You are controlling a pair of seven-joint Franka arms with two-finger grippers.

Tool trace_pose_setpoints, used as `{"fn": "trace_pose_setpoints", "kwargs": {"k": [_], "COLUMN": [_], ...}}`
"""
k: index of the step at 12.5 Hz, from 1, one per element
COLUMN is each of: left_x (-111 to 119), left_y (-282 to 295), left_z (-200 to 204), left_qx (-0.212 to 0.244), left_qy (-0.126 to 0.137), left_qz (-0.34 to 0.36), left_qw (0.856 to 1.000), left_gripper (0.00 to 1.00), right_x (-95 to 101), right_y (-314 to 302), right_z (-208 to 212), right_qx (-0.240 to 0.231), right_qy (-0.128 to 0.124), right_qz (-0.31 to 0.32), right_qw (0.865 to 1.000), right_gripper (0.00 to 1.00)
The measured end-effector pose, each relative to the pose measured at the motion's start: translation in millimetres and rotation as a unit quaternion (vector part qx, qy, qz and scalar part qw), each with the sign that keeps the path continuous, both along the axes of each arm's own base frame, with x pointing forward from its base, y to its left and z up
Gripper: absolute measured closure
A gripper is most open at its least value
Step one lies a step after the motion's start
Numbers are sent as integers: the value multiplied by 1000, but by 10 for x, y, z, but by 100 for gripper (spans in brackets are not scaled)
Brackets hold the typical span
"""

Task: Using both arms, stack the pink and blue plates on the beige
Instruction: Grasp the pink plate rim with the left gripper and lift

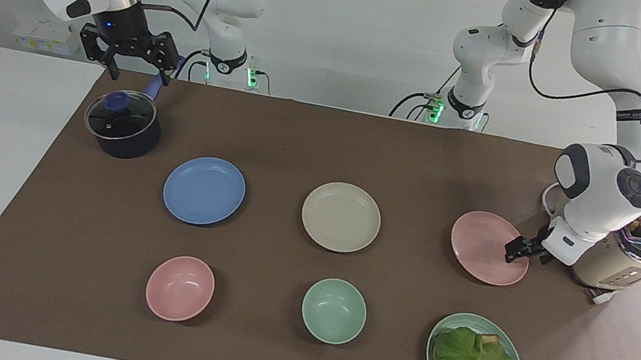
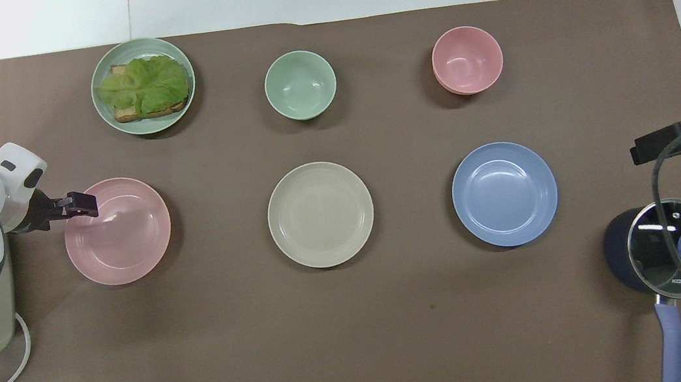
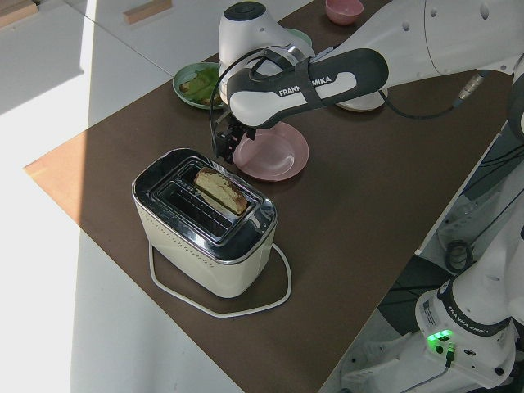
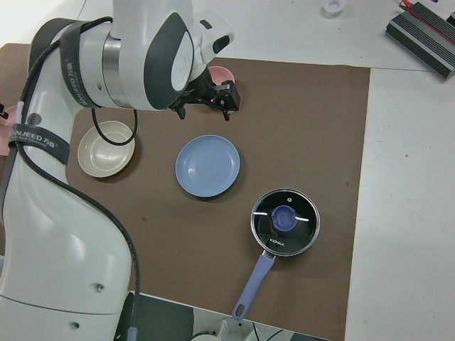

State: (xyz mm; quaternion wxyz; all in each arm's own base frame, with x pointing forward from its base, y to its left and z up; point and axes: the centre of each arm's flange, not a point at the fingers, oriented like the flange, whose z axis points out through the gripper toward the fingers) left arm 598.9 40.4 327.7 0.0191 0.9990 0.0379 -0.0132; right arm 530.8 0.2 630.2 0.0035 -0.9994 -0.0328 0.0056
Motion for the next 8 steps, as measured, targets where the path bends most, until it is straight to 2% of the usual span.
{"fn": "trace_pose_setpoints", "kwargs": {"k": [6,7,8], "left_x": [-210,-225,-232], "left_y": [54,55,63], "left_z": [-199,-201,-196], "left_qx": [2,2,2], "left_qy": [33,37,39], "left_qz": [1,1,2], "left_qw": [999,999,999], "left_gripper": [0,11,26], "right_x": [0,0,0], "right_y": [-2,-2,-2], "right_z": [0,0,0], "right_qx": [0,0,0], "right_qy": [0,0,0], "right_qz": [0,0,0], "right_qw": [1000,1000,1000], "right_gripper": [0,0,0]}}
